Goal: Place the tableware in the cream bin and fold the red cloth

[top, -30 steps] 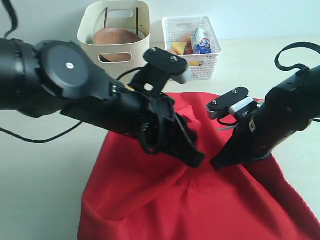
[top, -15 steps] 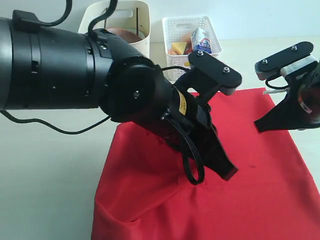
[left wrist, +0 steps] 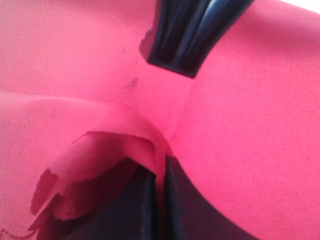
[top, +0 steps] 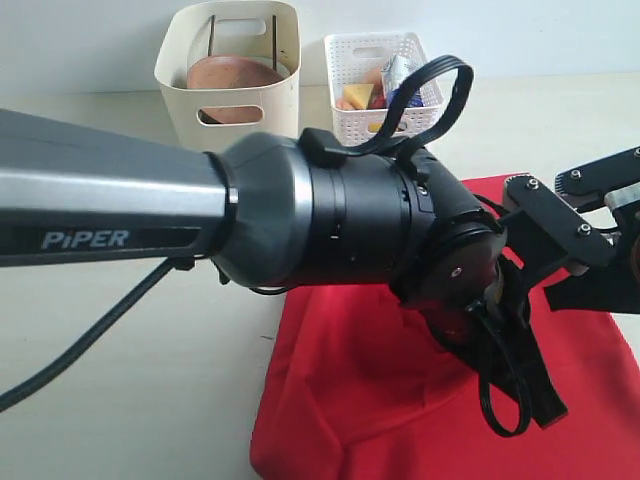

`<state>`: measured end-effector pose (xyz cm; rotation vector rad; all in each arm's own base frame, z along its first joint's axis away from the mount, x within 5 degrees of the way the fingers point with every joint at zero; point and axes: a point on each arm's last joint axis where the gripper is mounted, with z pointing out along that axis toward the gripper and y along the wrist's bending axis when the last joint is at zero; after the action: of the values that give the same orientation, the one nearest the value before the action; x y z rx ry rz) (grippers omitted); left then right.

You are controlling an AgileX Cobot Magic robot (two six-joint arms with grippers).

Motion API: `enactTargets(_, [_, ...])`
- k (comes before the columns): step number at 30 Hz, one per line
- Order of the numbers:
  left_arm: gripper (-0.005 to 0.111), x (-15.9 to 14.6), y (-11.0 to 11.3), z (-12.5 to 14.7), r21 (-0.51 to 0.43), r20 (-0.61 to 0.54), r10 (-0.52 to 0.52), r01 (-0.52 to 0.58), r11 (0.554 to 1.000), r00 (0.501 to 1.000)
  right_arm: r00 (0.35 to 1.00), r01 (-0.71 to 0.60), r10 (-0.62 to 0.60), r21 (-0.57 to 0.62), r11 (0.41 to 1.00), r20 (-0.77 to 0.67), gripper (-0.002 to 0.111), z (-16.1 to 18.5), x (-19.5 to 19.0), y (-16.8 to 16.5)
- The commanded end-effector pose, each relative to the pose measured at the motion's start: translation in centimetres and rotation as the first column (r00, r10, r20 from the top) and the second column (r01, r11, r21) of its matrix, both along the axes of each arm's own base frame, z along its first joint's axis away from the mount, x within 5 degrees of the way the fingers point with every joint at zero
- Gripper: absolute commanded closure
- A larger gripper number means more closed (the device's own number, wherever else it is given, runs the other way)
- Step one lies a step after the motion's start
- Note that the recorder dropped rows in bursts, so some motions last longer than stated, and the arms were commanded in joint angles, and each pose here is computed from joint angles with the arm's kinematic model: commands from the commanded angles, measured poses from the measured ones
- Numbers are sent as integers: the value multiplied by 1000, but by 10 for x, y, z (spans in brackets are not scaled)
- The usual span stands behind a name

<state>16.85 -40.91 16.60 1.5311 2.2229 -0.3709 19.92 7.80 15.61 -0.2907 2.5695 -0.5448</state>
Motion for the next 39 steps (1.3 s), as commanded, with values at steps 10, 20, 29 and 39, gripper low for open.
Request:
enactTargets(10, [106,0,-7,33,7,14,-13,13,1000,1000,999,14,-16,-46,999,-29,108,-18,3,0])
enactTargets(20, [106,3,-13,50,-8,24,-10,10,1000,1000,992,105,-112,-133,985,-48,108,-41,9,-11])
enactTargets(29, [106,5,-14,52,-16,50,-20,21,1000,999,961,211,-198,-44,977,193,108,15,8,-28])
enactTargets(39, [106,8,-22,47,-81,78,-20,27,996,997,768,155,-359,391,907,530,108,111,-35,-53])
